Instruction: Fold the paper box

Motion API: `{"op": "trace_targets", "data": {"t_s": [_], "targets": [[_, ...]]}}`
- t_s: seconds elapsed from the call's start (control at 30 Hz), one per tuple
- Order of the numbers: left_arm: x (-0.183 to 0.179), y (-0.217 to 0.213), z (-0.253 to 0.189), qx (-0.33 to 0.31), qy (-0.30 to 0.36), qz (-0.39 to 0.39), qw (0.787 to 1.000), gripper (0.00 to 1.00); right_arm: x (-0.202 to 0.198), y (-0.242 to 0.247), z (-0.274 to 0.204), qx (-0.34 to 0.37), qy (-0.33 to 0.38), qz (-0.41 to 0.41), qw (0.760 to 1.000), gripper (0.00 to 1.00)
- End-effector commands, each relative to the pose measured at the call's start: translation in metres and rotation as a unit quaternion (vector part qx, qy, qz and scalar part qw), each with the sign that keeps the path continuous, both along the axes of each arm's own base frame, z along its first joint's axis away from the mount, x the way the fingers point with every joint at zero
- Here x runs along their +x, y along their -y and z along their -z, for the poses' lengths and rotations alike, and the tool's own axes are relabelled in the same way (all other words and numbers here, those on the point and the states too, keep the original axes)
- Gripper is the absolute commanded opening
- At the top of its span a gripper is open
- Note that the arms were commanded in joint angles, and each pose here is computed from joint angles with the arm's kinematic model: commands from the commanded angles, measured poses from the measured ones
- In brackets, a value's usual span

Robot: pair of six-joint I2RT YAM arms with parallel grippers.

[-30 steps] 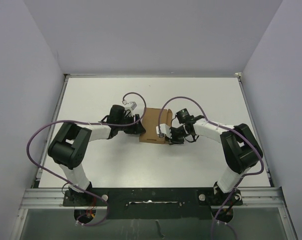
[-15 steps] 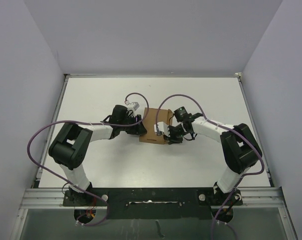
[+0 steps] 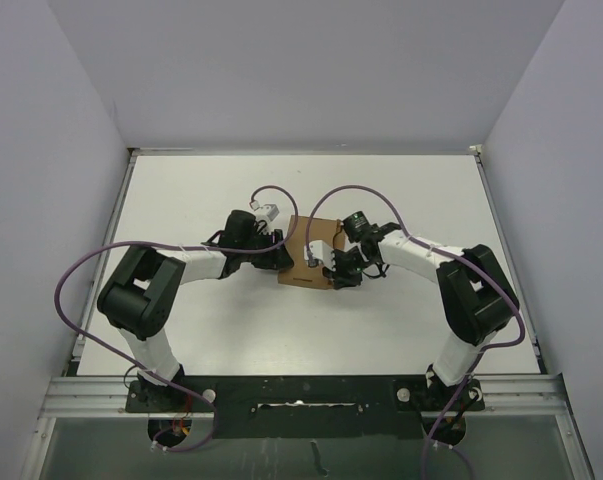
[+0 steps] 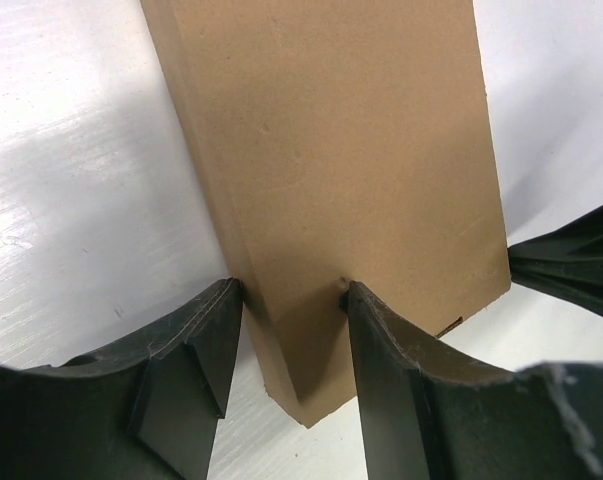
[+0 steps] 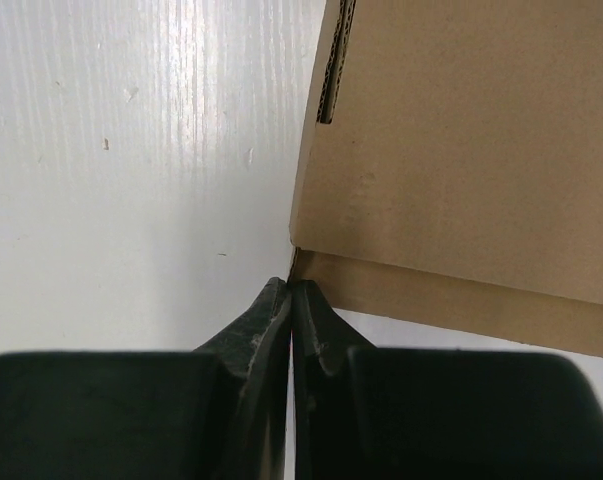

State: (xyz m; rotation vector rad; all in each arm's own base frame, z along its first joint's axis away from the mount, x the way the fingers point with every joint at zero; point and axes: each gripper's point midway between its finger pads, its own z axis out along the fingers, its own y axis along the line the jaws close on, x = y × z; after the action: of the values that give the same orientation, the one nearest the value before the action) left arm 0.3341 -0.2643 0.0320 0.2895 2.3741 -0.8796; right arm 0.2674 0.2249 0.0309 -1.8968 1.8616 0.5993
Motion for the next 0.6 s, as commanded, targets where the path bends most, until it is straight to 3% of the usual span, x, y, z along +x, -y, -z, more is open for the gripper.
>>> {"op": "trace_targets", "data": {"t_s": [0.0, 0.07, 0.33, 0.57], "targets": [[-0.009, 0.006, 0.000, 0.014, -0.010, 0.013, 1.000, 0.45, 0.014, -0.030, -0.029, 0.056, 0.033, -0.010, 0.998, 0.00], [-0.008, 0.005, -0.002, 0.015, -0.009, 0.013, 1.000, 0.45, 0.013, -0.028, -0.029, 0.055, 0.030, -0.011, 0.998, 0.02], [0.003, -0.001, -0.016, 0.003, 0.003, 0.009, 1.000, 0.49, 0.014, -0.015, -0.055, 0.103, 0.016, -0.001, 0.995, 0.33], [0.014, 0.001, -0.033, -0.017, 0.017, 0.016, 1.000, 0.53, 0.037, 0.007, -0.075, 0.157, -0.008, 0.070, 0.985, 0.39]]}}
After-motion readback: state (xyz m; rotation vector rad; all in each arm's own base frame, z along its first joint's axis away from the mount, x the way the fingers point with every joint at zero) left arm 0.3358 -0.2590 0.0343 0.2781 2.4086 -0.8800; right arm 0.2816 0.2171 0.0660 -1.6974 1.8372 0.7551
